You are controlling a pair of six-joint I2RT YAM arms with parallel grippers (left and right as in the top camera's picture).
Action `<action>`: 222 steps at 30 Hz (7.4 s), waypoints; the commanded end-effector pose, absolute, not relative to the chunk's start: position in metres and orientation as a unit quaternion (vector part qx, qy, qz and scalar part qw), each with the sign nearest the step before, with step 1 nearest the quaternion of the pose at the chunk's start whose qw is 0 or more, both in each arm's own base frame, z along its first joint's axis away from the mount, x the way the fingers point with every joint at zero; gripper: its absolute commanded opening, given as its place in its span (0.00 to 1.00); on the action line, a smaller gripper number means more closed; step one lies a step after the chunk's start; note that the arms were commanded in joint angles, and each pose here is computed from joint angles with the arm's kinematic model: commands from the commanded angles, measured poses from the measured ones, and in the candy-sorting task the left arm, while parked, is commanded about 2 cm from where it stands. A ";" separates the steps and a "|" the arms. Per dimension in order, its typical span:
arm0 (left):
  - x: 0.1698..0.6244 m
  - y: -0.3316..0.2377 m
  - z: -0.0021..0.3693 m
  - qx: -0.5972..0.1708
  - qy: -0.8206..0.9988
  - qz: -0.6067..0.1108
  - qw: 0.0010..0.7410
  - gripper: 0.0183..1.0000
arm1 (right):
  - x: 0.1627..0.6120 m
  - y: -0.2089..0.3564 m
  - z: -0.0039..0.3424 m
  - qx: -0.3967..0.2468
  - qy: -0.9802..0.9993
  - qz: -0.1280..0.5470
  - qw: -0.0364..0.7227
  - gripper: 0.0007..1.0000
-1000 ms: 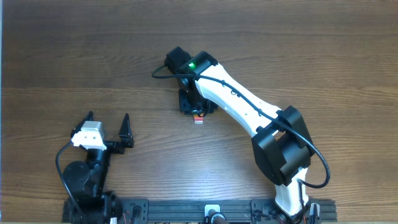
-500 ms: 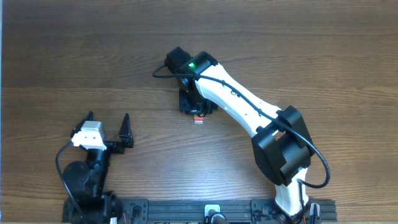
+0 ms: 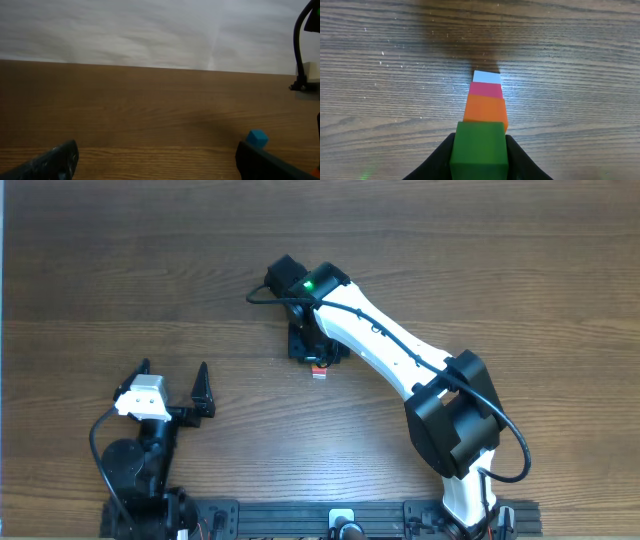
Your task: Stack Cubes
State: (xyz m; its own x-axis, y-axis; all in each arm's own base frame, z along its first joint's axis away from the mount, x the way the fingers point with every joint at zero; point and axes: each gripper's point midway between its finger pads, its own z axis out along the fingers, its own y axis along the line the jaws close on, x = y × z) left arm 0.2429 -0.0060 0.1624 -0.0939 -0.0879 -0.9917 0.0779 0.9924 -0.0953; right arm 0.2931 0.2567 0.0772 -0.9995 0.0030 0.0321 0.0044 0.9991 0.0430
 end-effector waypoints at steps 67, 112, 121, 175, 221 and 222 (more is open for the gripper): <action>0.243 -0.006 0.161 0.003 0.736 -0.058 0.674 1.00 | 0.310 0.254 0.079 -0.051 -0.999 -0.014 -0.011 0.29; 0.243 -0.006 0.161 0.003 0.736 -0.058 0.674 1.00 | 0.310 0.253 0.084 -0.030 -0.999 -0.010 -0.013 0.88; 0.243 -0.006 0.161 0.003 0.736 -0.058 0.674 1.00 | 0.329 0.238 0.127 0.001 -0.999 0.001 -0.034 0.98; 0.243 -0.006 0.161 0.003 0.736 -0.058 0.674 1.00 | 0.411 0.249 0.008 0.039 -0.998 0.010 0.047 0.97; 0.243 -0.006 0.161 0.003 0.736 -0.058 0.674 1.00 | 0.410 0.252 -0.004 0.014 -0.999 0.022 0.043 0.61; 0.243 -0.006 0.161 0.003 0.736 -0.058 0.674 1.00 | 0.410 0.252 -0.004 0.012 -0.999 0.022 0.043 0.58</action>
State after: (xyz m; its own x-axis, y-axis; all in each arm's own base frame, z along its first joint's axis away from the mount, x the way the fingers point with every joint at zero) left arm 0.2429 -0.0060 0.1624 -0.0938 -0.0875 -0.9917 0.0779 0.9924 -0.0949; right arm 0.4118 0.2532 0.0054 -0.9965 -0.0269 0.0793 -0.0284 0.9994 -0.0184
